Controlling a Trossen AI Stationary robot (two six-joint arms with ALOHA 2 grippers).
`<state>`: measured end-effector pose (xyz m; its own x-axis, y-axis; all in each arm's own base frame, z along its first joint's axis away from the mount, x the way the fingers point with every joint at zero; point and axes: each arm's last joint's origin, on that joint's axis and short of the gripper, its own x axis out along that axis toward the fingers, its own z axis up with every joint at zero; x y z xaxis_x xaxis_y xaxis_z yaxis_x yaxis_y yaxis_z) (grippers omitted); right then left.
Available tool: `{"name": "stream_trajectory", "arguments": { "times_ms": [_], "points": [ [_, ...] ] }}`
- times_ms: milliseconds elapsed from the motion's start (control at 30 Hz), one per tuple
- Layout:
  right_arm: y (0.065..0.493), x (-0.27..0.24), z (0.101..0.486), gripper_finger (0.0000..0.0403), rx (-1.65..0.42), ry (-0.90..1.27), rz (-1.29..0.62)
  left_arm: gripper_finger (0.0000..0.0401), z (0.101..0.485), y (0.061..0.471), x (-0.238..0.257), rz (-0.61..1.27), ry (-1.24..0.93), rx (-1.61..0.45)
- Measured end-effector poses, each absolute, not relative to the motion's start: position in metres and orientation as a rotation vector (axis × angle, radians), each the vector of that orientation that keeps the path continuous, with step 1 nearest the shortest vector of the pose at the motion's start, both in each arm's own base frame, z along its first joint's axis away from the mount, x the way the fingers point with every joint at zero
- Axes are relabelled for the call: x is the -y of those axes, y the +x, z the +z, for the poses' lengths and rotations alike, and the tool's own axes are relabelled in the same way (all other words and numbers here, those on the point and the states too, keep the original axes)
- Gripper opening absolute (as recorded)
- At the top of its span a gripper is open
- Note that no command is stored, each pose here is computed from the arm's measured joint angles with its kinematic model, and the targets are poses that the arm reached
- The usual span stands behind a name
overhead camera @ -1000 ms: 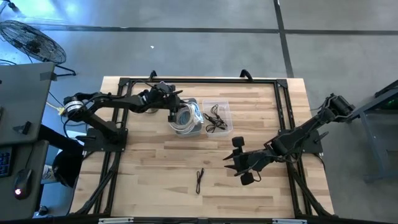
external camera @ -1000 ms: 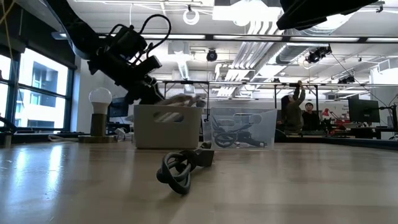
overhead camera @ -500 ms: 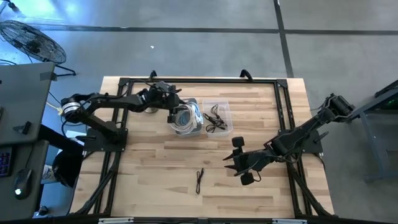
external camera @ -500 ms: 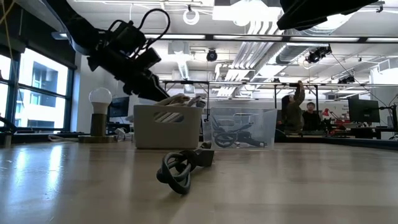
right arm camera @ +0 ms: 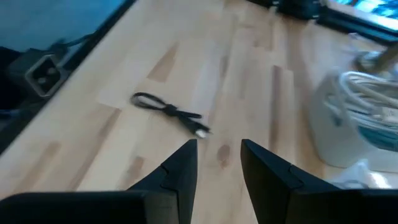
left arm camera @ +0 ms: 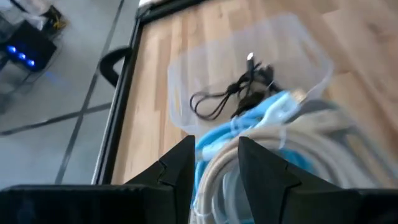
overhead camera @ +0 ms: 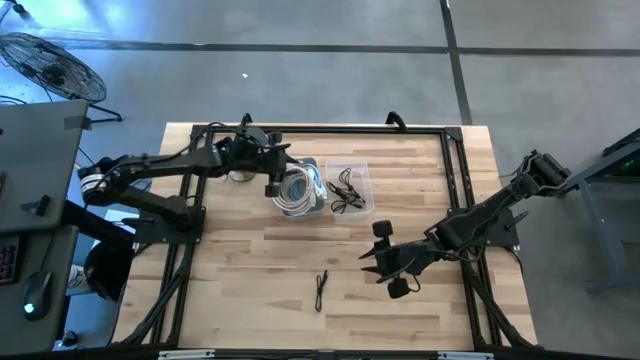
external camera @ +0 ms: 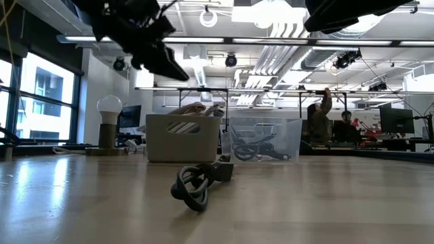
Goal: Pick & Place USB Port
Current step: Put the black charger cable into the transparent bin
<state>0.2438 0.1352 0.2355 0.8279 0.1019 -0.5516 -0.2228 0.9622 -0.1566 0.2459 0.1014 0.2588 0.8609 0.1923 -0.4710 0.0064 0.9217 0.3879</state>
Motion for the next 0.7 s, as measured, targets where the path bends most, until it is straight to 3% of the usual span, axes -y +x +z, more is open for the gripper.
{"name": "stream_trajectory", "arguments": {
  "times_ms": [200, 400, 700],
  "points": [
    [0.243, -0.138, 0.233, 0.0116, -0.607, -0.177, 0.326, 0.0119, 0.297, 0.236, -0.074, 0.058, 0.426, -0.535],
    [0.251, -0.133, 0.223, 0.0118, -0.654, -0.145, 0.307, 0.0119, 0.323, 0.22, -0.042, 0.037, 0.453, -0.62],
    [0.278, -0.126, 0.202, 0.0166, -0.67, -0.093, 0.367, 0.0119, 0.335, 0.197, -0.013, -0.045, 0.331, -0.69]
  ]
}}
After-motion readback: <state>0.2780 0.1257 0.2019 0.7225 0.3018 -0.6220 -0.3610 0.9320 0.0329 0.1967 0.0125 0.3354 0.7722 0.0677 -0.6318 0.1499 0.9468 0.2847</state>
